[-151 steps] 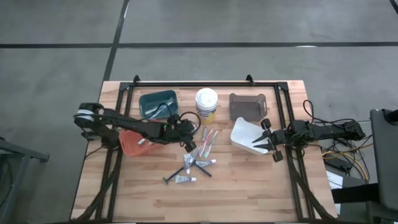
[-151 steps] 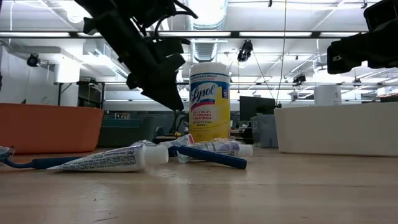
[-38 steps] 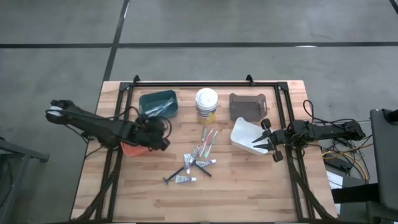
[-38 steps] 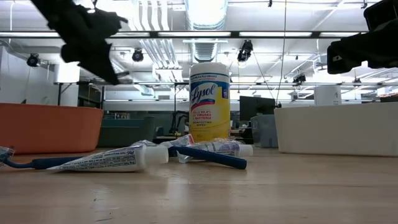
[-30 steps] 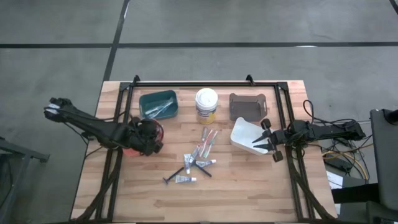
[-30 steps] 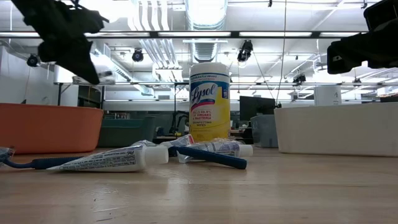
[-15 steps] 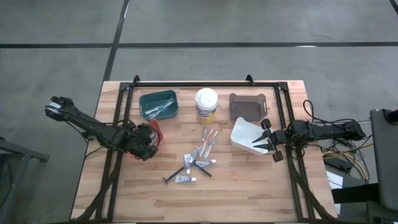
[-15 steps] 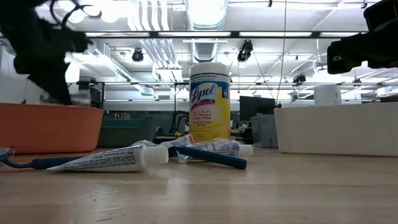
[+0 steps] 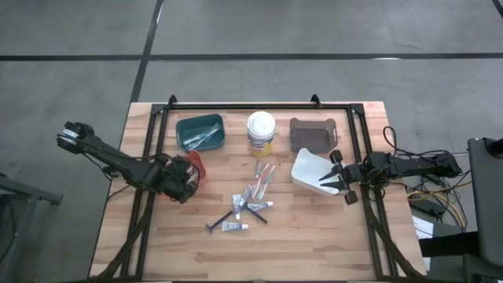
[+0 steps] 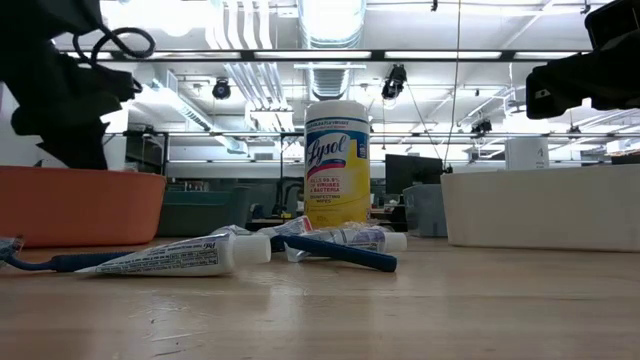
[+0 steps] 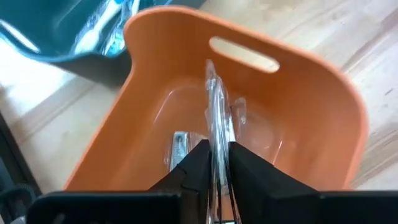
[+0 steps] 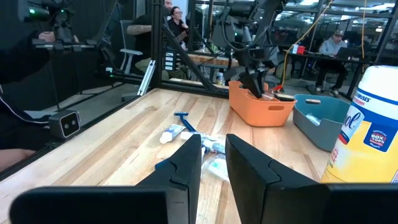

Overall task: Pick & Place Travel size toiletries
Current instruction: Put the left nail cutter into the orange bin, then adjust the toiletries on the table

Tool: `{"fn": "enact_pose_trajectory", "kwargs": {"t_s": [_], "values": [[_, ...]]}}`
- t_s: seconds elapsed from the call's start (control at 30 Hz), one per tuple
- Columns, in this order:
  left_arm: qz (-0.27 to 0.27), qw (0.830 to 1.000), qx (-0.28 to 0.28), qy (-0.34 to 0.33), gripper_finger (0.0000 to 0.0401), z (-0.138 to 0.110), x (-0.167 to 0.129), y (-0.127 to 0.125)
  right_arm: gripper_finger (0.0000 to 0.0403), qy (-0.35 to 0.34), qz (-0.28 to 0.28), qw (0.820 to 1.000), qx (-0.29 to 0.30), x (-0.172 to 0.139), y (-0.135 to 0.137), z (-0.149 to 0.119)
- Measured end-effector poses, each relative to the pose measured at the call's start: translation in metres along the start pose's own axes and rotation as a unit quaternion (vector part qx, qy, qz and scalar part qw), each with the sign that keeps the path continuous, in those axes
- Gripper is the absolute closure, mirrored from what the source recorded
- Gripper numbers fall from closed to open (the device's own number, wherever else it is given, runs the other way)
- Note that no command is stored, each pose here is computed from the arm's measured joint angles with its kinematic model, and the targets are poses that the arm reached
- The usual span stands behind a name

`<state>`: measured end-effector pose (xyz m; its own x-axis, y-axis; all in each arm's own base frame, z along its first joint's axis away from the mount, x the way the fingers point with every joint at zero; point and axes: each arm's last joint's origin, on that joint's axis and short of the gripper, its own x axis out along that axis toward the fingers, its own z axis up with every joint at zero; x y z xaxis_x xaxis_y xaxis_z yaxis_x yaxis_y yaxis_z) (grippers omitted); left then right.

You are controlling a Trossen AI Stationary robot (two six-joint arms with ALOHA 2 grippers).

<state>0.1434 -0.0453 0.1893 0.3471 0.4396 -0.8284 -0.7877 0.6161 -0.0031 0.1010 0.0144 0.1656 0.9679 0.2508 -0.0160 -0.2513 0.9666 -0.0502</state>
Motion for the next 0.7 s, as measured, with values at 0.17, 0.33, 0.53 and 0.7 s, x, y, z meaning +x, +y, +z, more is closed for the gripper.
{"fn": "enact_pose_trajectory", "kwargs": {"t_s": [0.17, 0.33, 0.53, 0.7], "values": [[-0.009, 1.0, 0.017, -0.006, 0.0309, 0.0029, -0.0027, -0.0027, 0.0325, 0.0, 0.0, 1.0, 0.0, 0.0, 0.0, 0.0], [-0.002, 0.999, 0.025, -0.029, 0.0268, 0.0046, -0.0032, -0.0028, 0.032, 0.0, 0.0, 1.0, 0.0, 0.0, 0.0, 0.0], [0.002, 0.999, 0.022, -0.045, 0.0225, 0.0058, -0.0032, -0.0028, 0.0321, 0.0, 0.0, 1.0, 0.0, 0.0, 0.0, 0.0], [-0.02, 0.998, 0.011, -0.052, 0.0215, 0.0075, -0.0034, -0.0077, 0.033, 0.0, 0.0, 1.0, 0.0, 0.0, 0.0, 0.0]]}}
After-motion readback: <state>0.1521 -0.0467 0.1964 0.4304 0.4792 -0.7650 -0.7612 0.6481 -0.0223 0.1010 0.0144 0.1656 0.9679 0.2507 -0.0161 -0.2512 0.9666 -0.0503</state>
